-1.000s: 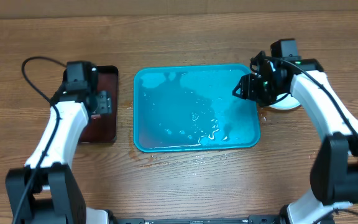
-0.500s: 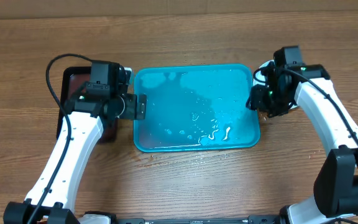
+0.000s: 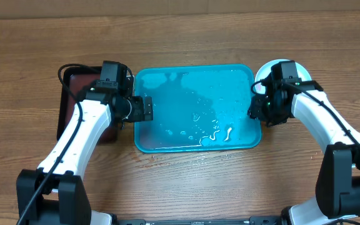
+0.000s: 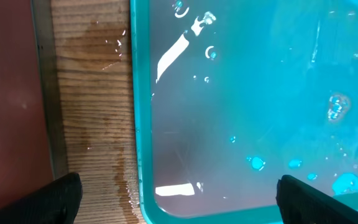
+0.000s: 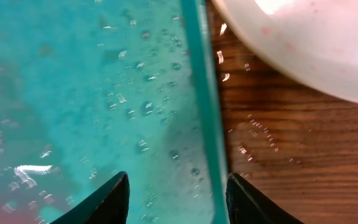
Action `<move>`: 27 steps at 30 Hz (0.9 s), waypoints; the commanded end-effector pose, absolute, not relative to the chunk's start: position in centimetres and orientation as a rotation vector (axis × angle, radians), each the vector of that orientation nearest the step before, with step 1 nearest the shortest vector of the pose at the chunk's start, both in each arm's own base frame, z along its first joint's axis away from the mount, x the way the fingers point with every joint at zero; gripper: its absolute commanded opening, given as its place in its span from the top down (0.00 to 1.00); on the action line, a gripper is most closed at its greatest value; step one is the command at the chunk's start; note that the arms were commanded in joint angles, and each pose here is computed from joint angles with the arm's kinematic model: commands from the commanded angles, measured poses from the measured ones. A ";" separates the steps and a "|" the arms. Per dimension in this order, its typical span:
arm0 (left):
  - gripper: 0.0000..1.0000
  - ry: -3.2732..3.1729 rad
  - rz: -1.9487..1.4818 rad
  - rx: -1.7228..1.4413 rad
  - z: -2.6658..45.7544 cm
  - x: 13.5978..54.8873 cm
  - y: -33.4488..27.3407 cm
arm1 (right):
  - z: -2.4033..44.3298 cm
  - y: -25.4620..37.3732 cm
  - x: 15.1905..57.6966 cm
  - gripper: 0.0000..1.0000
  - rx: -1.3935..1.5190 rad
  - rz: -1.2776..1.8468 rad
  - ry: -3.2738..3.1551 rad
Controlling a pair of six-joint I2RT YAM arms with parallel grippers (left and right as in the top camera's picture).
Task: Clean dirty plates on tray and stack at the side
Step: 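Grasp the teal tray's left and right edges with both grippers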
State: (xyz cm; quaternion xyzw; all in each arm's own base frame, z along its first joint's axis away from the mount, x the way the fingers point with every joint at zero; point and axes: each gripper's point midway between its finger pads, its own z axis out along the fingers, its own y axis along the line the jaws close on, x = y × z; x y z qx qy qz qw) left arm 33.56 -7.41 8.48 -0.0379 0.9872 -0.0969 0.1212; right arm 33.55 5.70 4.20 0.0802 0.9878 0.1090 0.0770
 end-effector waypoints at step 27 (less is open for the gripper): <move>0.00 2.885 -0.152 -0.192 6.0 35.1 -6.2 | 1.8 6.2 32.6 0.49 0.224 0.367 2.937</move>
